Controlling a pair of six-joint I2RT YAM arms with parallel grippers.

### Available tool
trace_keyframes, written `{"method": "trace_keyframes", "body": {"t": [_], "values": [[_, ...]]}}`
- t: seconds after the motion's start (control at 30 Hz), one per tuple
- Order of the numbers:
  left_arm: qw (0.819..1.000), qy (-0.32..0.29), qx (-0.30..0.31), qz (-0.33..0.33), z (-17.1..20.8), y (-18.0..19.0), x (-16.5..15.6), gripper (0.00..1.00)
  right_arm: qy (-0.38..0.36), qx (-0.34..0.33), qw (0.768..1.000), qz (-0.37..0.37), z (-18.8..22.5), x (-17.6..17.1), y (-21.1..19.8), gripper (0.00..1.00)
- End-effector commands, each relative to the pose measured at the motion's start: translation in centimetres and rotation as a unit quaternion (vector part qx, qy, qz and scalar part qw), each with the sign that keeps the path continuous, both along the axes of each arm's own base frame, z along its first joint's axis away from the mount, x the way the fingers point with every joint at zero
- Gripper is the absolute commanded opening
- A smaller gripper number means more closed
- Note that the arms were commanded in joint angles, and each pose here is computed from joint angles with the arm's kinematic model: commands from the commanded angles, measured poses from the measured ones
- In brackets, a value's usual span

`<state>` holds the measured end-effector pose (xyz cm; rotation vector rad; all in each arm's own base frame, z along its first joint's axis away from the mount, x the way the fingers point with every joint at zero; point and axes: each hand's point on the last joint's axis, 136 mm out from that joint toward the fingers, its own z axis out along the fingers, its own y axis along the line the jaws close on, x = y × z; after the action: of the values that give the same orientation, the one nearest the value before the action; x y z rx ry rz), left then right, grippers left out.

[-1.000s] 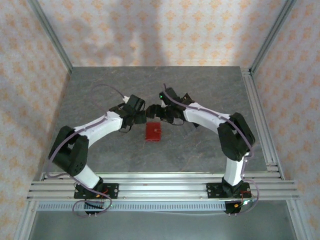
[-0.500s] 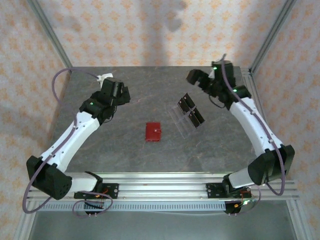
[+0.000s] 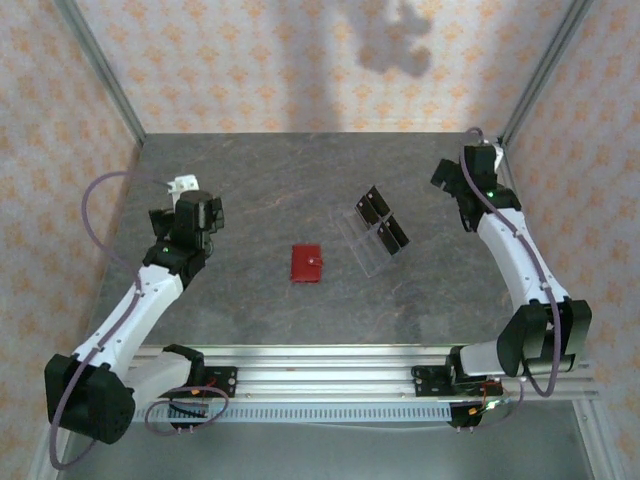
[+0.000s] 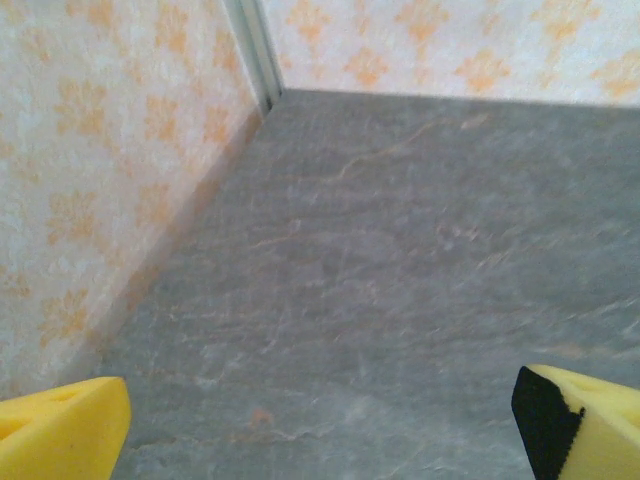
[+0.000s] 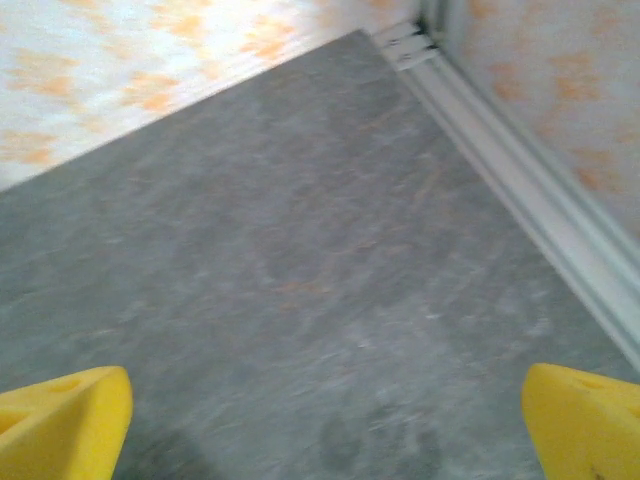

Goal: Put the credit cards into the card holder
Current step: Reset both arms

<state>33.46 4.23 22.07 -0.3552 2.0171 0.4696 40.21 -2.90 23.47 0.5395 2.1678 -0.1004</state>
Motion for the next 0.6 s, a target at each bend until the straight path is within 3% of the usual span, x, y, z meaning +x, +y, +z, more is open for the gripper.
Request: {"method": "trace_keyframes", "body": {"t": [0.0,0.13,0.33,0.57], "values": [[0.999,-0.044,-0.01,-0.004,-0.6,0.8,1.1,1.0,-0.031,-0.071,0.997,-0.021,0.3,0.0,-2.5,0.99],[0.999,-0.041,-0.024,-0.02,-3.9,0.4,2.1,1.0,-0.024,-0.108,0.993,-0.029,-4.0,-0.6,-4.0,0.99],[0.999,-0.017,0.0,-0.043,-8.7,0.2,2.0,1.0,-0.039,-0.086,0.996,-0.003,-9.6,-1.1,-3.3,0.99],[0.997,-0.048,-0.014,-0.057,-9.7,0.4,1.9,1.0,-0.105,-0.064,0.992,0.034,-12.1,-1.0,-1.8,0.99]]}}
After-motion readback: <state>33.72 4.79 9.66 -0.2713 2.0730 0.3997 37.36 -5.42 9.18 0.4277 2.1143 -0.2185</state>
